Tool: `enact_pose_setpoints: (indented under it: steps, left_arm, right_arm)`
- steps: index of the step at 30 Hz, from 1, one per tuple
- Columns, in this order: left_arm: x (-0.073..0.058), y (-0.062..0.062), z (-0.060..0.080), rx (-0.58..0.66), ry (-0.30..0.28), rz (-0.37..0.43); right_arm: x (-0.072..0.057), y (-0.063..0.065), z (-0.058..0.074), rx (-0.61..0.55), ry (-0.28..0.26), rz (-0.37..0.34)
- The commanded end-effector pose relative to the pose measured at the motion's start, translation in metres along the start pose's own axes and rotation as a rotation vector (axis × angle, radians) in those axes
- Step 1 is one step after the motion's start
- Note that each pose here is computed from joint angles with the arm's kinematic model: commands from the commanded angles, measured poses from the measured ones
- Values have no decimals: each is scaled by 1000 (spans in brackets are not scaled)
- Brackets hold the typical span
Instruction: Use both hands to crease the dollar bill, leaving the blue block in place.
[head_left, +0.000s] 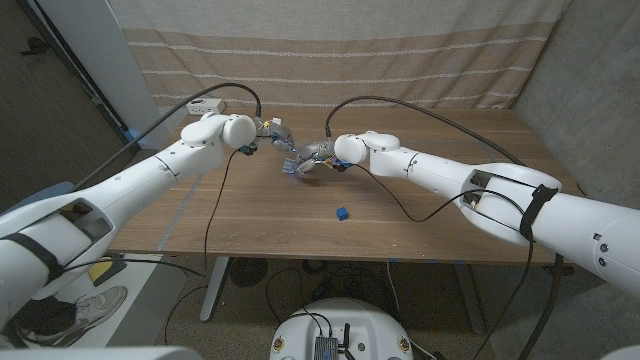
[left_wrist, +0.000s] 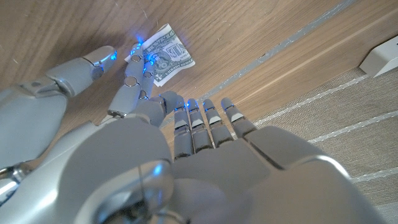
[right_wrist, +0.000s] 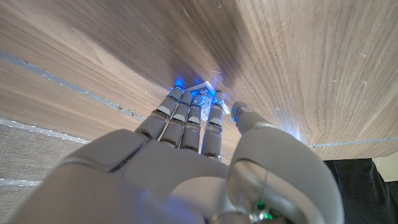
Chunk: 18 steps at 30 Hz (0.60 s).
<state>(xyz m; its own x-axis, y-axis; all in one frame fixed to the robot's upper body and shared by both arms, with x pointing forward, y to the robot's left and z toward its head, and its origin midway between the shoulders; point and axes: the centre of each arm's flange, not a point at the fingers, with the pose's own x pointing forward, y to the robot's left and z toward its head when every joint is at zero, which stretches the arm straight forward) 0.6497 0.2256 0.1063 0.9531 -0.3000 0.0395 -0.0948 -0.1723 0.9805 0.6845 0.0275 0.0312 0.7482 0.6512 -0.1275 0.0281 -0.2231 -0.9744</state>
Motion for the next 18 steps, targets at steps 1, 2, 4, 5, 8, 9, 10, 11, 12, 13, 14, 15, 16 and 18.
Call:
enact_pose_setpoints:
  steps: [1, 2, 4, 5, 8, 9, 10, 11, 12, 13, 14, 15, 16, 18]
  left_arm:
    - [-4, -3, -6, -57, -7, 17]
    - [-5, -3, -6, -60, -8, 18]
    - [-5, -4, -6, -70, -12, 22]
    - [-5, -4, -7, -77, -14, 25]
    - [-7, -3, -9, -108, -23, 40]
    - [-7, -3, -10, -118, -26, 48]
    - [-8, -4, -11, -129, -30, 55]
    - [-9, -4, -12, -140, -34, 61]
    - [-9, -4, -13, -152, -38, 68]
    - [-10, -4, -14, -166, -43, 77]
    - [-11, -5, -15, -179, -49, 82]
    - [-11, -5, -15, -192, -54, 86]
    - [-12, -5, -16, -201, -59, 95]
    - [-13, -6, -17, -217, -64, 109]
  right_arm:
    - [-13, -9, -1, 37, -36, -127]
    - [-14, -10, -1, 38, -37, -136]
    - [-16, -11, -2, 41, -44, -150]
    - [-18, -12, -2, 42, -46, -158]
    - [-21, -14, -3, 49, -49, -181]
    - [-23, -14, -4, 51, -51, -190]
    - [-23, -15, -4, 54, -52, -197]
    - [-24, -15, -5, 55, -51, -200]
    - [-25, -16, -5, 56, -51, -205]
    - [-26, -16, -6, 59, -52, -212]
    - [-26, -16, -6, 63, -53, -216]
    - [-27, -16, -7, 68, -55, -221]
    - [-28, -16, -8, 71, -55, -227]
    - [-30, -17, -9, 76, -54, -236]
